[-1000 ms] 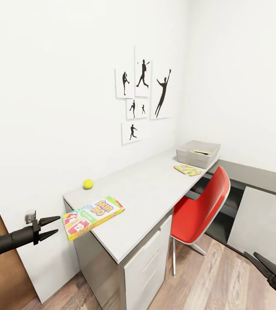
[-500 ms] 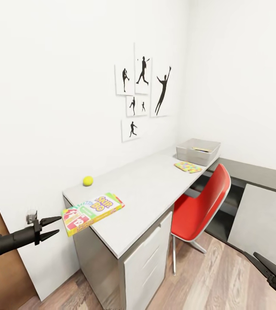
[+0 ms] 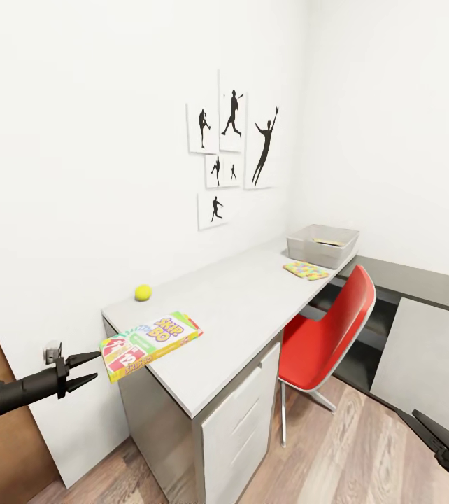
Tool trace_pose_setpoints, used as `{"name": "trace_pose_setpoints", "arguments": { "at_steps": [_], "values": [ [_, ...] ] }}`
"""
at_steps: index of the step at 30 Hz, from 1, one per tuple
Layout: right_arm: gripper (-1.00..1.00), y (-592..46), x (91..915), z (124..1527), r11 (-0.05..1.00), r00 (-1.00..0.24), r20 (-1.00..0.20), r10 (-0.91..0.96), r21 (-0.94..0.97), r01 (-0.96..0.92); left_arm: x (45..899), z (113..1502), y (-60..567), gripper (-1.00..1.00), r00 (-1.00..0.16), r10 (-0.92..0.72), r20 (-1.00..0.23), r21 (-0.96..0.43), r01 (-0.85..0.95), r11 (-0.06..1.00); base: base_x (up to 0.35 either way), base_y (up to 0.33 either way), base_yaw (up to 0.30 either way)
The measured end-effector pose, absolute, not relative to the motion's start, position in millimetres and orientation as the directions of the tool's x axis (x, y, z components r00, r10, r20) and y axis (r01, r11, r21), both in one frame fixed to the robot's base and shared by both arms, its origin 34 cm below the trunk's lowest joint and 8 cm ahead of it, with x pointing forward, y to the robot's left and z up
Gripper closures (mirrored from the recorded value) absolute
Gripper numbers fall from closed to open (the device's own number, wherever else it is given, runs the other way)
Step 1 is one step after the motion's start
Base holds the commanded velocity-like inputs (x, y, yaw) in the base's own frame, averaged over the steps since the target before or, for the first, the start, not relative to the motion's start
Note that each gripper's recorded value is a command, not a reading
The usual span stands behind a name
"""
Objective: Put all the toys in the child's room - the three board games (two on the bed and one on the table), the two jigsaw puzzles on the table, and the tennis ball on the table - inside the toy box on the table in the child's room.
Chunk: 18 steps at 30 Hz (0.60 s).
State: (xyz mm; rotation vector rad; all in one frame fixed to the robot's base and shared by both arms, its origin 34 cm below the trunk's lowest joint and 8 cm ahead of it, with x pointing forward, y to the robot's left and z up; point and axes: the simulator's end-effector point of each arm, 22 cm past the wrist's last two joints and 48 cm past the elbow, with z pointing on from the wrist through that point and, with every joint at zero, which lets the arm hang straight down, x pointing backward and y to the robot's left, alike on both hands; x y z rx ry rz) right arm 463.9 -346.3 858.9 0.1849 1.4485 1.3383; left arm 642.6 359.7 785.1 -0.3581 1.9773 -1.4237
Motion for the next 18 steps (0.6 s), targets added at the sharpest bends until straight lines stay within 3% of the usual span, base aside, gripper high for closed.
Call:
{"name": "trace_pose_setpoints", "arguments": {
  "at_steps": [11, 18],
  "values": [
    [-1.0, -346.1, 463.9, 858.8, 0.349, -0.386, -0.582, 0.716, 0.777, -0.524, 642.5, 784.4, 359.2, -1.0, -0.742, -0.568, -0.356, -0.916, 0.156, 0.371, 0.0, -0.01, 0.0],
    [-1.0, -346.0, 463.9, 858.8, 0.349, -0.386, -0.582, 0.716, 0.777, -0.524, 642.4, 784.3, 359.0, -1.0, -0.742, -0.568, -0.356, -0.915, 0.156, 0.371, 0.0, -0.182, 0.0]
  ]
}}
